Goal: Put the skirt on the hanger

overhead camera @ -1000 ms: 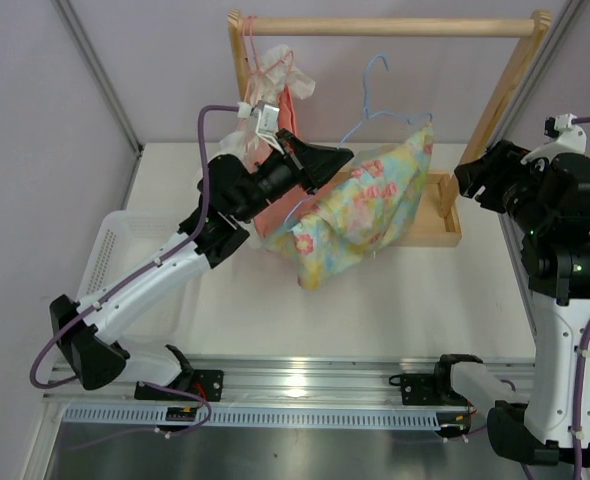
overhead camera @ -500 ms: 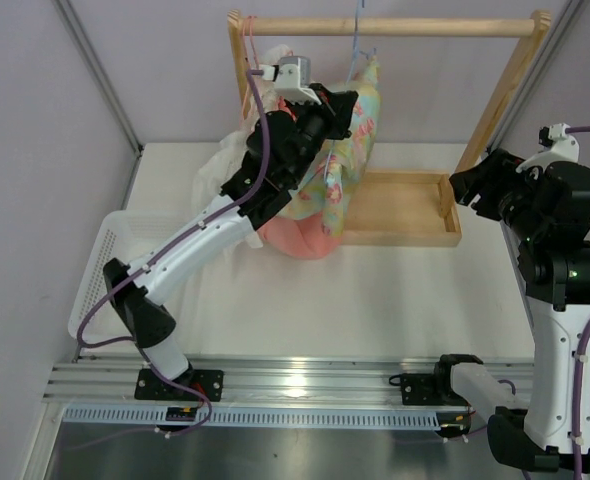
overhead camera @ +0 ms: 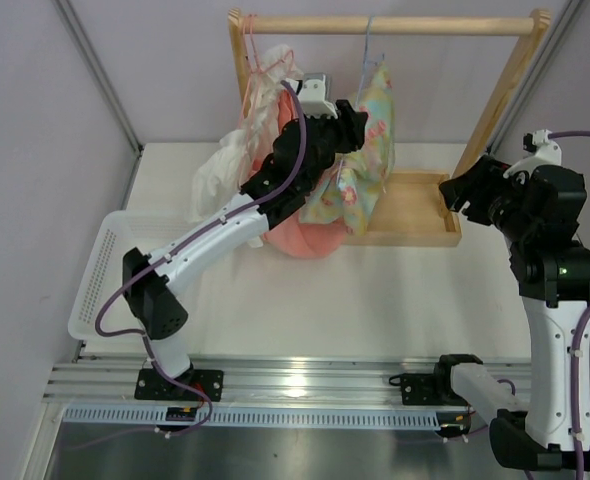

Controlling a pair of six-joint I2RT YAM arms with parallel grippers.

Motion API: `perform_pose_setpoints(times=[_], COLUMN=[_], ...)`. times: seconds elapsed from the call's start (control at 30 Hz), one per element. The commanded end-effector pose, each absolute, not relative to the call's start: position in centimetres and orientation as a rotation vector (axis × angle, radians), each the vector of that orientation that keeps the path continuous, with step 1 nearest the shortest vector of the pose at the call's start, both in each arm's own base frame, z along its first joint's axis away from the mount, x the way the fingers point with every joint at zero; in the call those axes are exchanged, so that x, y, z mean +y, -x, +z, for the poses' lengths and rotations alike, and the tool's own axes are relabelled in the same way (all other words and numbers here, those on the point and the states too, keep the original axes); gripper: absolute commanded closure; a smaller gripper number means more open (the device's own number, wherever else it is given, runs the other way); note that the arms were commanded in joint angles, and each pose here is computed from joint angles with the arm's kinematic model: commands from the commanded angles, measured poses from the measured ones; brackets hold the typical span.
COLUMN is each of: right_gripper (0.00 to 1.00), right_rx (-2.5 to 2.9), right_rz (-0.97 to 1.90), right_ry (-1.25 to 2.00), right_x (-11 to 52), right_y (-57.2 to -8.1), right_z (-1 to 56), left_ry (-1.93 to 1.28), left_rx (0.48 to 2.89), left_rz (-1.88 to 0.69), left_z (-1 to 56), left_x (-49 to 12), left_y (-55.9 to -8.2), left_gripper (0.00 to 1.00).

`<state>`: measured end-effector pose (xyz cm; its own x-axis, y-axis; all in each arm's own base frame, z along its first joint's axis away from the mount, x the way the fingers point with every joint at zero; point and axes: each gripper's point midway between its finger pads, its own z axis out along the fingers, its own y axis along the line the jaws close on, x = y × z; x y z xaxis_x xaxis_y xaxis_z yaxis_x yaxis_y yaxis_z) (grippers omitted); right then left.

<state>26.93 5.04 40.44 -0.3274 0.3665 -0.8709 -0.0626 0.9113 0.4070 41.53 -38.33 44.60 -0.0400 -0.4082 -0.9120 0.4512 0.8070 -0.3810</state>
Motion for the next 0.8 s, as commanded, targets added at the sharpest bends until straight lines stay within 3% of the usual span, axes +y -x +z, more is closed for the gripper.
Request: perform_pose_setpoints(times=[0.0,0.03,0.07,0.1,0.27,0.3,0.33,0.77], right_gripper=[0.35,0.35,0.34,0.33,0.23,0.08,0.01,0.01], right_rx=[1.811,1.814,1.816,1.812,1.837,1.832,1.837,1.862], right_rz=[0.469,0.471,0.475,0.477,0.489,0.499,0.508,0.473], right_ry=[-0.193,-0.194,-0.191,-0.189,-0.198,-0.192,-0.193,-0.309], right_x=[5.6,5.6,5.7,5.7,5.9,6.0,6.2,5.0], right_y=[-27.0,-27.1,-27.2,-27.2,-27.7,-27.7,-27.8,-27.9], right_z=[41.4,41.3,41.0,41.0,38.8,38.6,38.2,33.4], left_ry=[-0.035,-0.060,-0.079,-0.107,-0.176,-0.187,-0.205,-0.270], left_rx=[1.374,1.380,1.388,1.381,1.381,1.378,1.359,1.591], left_rz=[-0.709,-0.712,-0.713,-0.726,-0.762,-0.768,-0.784,-0.601], left_z=[48.6,48.5,48.3,48.9,49.1,49.4,50.7,41.1], left_x=[-35.6,-35.6,-35.4,-34.9,-32.4,-31.8,-30.3,-18.2], left_y=[-39.3,-38.8,-38.4,-37.3,-33.5,-32.7,-30.9,-21.8], left_gripper=[0.44,0.37,0.04,0.01,0.01,0.01,0.01,0.01])
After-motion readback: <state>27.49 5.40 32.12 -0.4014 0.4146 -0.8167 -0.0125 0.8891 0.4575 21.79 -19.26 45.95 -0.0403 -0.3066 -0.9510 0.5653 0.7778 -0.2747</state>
